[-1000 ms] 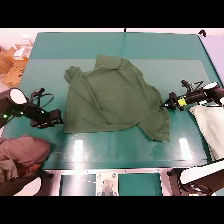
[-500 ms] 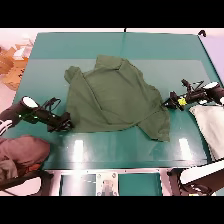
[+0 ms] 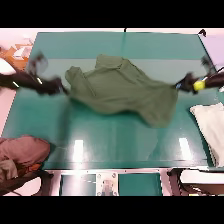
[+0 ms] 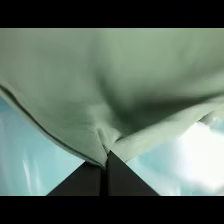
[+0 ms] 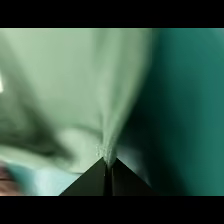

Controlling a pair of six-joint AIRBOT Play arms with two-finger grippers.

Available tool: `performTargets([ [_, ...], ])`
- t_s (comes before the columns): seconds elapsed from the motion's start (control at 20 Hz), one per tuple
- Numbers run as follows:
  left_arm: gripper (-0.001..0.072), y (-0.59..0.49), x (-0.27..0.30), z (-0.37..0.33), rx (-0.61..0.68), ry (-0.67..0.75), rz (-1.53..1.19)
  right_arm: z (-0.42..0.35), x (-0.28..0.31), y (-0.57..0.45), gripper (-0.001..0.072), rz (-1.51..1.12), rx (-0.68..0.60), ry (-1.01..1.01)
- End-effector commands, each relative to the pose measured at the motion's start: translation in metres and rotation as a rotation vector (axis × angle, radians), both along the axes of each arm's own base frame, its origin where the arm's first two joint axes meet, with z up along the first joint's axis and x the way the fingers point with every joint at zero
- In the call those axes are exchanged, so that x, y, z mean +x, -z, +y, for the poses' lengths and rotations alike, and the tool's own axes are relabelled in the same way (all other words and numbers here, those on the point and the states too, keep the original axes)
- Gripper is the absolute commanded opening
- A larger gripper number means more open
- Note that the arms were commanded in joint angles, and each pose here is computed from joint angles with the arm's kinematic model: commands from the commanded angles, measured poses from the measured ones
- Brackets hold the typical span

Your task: Fold the shirts.

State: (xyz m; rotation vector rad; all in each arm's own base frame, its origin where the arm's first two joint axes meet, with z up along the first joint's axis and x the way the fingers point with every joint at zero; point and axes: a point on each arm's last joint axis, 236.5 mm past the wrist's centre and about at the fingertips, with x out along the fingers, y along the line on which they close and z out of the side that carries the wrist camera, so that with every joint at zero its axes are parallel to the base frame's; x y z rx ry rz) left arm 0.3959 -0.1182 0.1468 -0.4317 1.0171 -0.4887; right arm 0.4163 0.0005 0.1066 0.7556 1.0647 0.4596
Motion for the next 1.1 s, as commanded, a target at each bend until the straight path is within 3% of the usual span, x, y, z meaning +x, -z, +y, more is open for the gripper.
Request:
performTargets([
  [0.0, 0.0026, -0.229, -0.026, -0.003, 0.018, -0.006, -0.582, 0.029, -0.032, -0.208, 0.0017, -0.501, 0.132, 0.0],
  [0.1, 0.0026, -0.352, -0.085, -0.003, 0.021, -0.037, -0.933, 0.035, -0.074, -0.322, 0.0017, -0.828, 0.112, 0.079],
  [0.2, 0.0026, -0.432, -0.155, -0.003, 0.01, -0.063, -1.197, 0.037, -0.123, -0.408, 0.0018, -1.103, -0.005, 0.226],
  [0.3, 0.0026, -0.468, -0.202, 0.002, -0.012, -0.113, -1.344, 0.045, -0.17, -0.465, 0.0018, -1.304, -0.106, 0.36],
  [0.45, 0.0026, -0.474, -0.224, 0.015, 0.052, -0.172, -1.395, 0.06, -0.21, -0.501, 0.0018, -1.444, -0.147, 0.46],
  [0.7, 0.0026, -0.406, -0.163, 0.037, 0.144, -0.231, -1.124, 0.033, -0.182, -0.468, 0.0018, -1.321, -0.284, 0.483],
  [0.9, 0.0026, -0.26, -0.06, 0.037, 0.131, -0.188, -0.712, -0.021, -0.116, -0.38, 0.0018, -1.06, -0.184, 0.495],
  [1.05, 0.0026, -0.131, 0.002, 0.024, 0.073, -0.128, -0.414, -0.039, -0.037, -0.231, 0.0018, -0.744, -0.168, 0.441],
])
